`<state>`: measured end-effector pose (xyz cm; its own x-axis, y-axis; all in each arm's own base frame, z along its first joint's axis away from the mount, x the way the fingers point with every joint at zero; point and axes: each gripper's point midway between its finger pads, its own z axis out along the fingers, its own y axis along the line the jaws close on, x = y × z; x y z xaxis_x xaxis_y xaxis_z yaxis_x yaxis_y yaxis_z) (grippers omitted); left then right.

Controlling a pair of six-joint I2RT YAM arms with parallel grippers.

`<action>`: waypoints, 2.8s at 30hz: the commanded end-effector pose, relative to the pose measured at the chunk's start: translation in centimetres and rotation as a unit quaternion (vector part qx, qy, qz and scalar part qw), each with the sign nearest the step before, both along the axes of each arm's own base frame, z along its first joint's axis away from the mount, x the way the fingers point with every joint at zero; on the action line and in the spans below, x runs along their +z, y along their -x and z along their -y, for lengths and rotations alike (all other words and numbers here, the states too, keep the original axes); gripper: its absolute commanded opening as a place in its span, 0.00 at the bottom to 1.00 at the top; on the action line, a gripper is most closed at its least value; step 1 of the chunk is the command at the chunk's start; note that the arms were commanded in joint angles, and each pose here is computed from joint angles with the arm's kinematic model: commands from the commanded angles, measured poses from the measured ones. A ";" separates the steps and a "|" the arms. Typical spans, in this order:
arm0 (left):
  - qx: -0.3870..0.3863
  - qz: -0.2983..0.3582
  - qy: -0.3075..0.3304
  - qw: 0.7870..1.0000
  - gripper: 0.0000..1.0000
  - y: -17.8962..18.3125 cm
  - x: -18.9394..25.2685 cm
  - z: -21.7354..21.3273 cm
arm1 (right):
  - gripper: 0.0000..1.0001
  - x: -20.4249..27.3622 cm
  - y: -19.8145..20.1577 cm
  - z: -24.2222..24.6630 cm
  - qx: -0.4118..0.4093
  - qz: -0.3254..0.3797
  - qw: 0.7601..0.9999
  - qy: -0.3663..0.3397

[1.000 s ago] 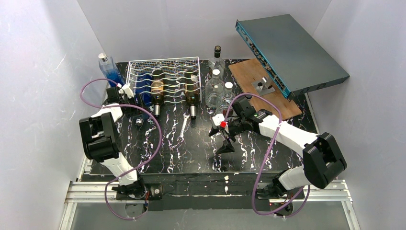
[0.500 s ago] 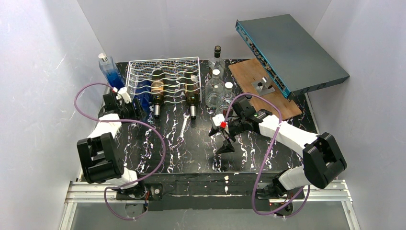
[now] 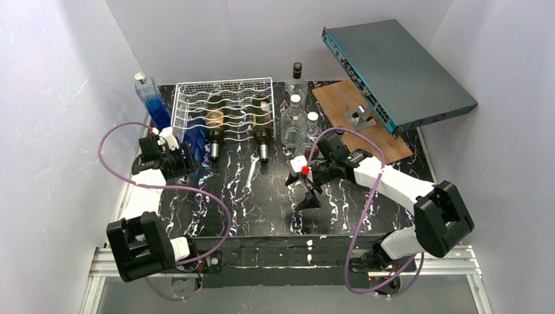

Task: Take the wine bottle off the wine rack
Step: Pick up the wine bottle from the wine rack, then place the wine bottle at the center of the board.

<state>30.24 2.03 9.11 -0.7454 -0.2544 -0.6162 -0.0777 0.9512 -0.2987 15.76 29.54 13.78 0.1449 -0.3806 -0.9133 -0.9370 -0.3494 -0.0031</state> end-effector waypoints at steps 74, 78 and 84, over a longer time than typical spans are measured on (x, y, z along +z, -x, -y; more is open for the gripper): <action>-0.099 0.031 0.200 0.974 0.00 10.6 19.5 13.6 | 1.00 2.4 -0.8 -0.1 0.000 0.030 0.999 -0.022; -0.121 0.018 0.220 0.968 0.00 10.7 20.4 15.0 | 1.00 3.6 -0.7 -0.2 0.001 0.036 0.999 -0.036; -0.165 -0.005 0.246 0.955 0.00 11.6 21.3 17.3 | 1.00 6.6 -1.0 -0.6 -0.007 0.052 0.997 -0.060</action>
<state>18.25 -12.43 24.72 -0.8831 -0.3201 -0.3430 -0.0301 0.7682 -0.6395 16.18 29.40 16.04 0.1771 -0.3539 -0.9184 -0.9407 -0.3351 -0.0522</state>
